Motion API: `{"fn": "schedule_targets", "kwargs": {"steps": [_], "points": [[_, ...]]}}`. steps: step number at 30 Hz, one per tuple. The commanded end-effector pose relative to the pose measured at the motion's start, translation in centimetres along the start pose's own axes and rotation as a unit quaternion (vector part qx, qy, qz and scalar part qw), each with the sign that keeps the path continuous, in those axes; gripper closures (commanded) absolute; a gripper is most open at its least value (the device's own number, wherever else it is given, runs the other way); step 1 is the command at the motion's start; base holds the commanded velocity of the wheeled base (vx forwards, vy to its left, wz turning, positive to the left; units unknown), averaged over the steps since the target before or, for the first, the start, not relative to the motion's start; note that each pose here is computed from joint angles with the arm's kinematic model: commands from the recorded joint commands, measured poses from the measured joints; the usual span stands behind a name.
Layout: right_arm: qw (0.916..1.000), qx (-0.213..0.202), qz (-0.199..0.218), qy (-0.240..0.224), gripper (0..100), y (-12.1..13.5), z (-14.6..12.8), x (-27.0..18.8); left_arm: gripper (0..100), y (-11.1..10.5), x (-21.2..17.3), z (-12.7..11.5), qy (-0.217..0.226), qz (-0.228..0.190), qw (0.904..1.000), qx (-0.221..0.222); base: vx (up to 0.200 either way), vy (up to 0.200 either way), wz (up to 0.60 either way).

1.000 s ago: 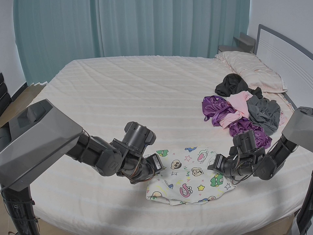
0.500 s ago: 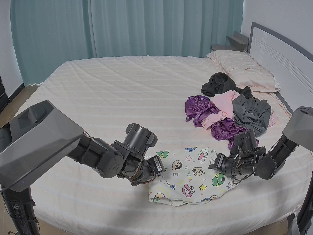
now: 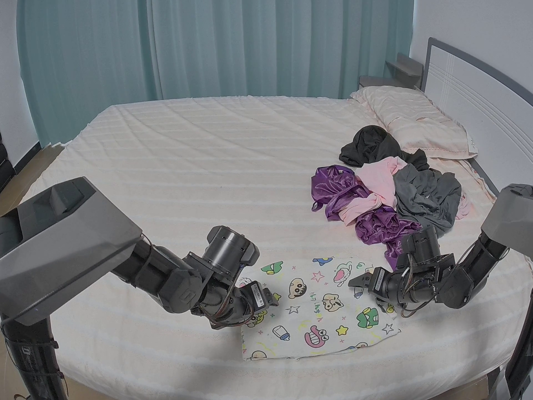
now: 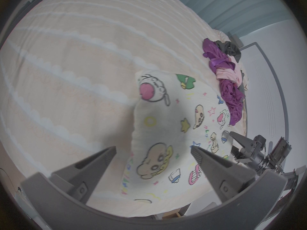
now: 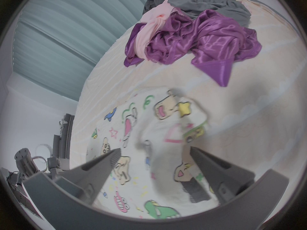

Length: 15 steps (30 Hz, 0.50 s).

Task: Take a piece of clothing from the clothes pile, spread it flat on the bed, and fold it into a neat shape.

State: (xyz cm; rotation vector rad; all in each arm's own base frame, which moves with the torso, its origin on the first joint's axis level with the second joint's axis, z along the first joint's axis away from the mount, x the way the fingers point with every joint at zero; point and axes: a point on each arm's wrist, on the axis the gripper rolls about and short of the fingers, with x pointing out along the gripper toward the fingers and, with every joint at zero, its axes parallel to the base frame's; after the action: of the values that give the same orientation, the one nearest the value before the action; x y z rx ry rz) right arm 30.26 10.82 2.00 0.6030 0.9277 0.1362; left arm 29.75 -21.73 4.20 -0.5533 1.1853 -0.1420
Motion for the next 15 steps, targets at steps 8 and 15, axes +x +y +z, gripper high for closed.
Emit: {"fn": "schedule_targets", "kwargs": {"steps": [8, 15], "points": [[0.9968, -0.065, -0.041, 0.023, 0, -3.7, -1.9, -3.8, 0, 0.4, -3.2, -0.1, -0.017, -0.015, 0.9997, -0.006, 0.0, 0.0, 0.0], [0.9939, -0.088, -0.035, 0.056, 0, -4.1, -3.2, -4.0, 0, -0.7, -3.7, 0.3, -0.035, -0.034, 0.9987, -0.015, 0.0, 0.0, 0.0]]}}
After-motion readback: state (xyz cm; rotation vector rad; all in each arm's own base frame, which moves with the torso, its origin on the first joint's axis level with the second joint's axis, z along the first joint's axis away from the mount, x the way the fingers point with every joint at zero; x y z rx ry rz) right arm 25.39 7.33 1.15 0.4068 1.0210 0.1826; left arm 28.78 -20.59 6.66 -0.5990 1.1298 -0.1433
